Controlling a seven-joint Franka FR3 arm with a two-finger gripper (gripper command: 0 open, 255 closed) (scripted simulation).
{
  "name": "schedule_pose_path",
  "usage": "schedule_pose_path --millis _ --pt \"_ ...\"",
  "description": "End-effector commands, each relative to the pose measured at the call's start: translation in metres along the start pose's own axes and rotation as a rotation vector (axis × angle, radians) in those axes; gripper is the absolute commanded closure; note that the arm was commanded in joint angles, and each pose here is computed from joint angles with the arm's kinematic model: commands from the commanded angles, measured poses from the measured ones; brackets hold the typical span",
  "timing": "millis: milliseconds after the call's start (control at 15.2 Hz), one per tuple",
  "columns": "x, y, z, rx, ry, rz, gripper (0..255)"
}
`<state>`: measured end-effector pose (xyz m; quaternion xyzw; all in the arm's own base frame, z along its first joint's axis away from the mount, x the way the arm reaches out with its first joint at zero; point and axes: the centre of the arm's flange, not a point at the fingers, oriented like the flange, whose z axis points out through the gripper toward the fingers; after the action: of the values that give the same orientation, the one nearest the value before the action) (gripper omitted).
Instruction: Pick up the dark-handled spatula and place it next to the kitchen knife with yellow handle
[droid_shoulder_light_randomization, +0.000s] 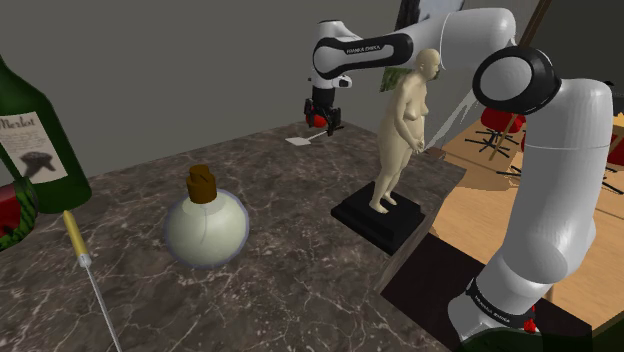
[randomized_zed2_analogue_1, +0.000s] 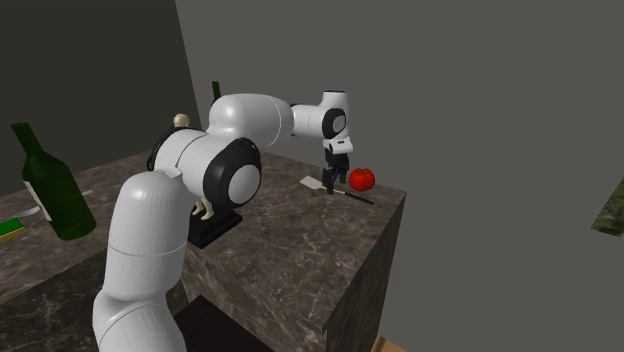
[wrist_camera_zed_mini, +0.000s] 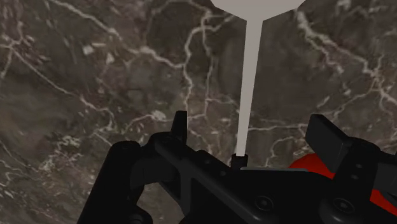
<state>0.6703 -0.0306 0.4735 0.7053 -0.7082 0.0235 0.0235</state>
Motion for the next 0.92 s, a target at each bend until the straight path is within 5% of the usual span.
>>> schedule_pose_path --millis 0,264,330,858 --pt "0.0 0.0003 0.0007 0.0 0.0 0.0 0" --pt "0.0 0.0002 0.0007 0.0 0.0 0.0 0" --pt "0.0 0.0002 0.0007 0.0 0.0 0.0 255" --pt "0.0 0.0003 0.0006 0.0 0.0 0.0 255"
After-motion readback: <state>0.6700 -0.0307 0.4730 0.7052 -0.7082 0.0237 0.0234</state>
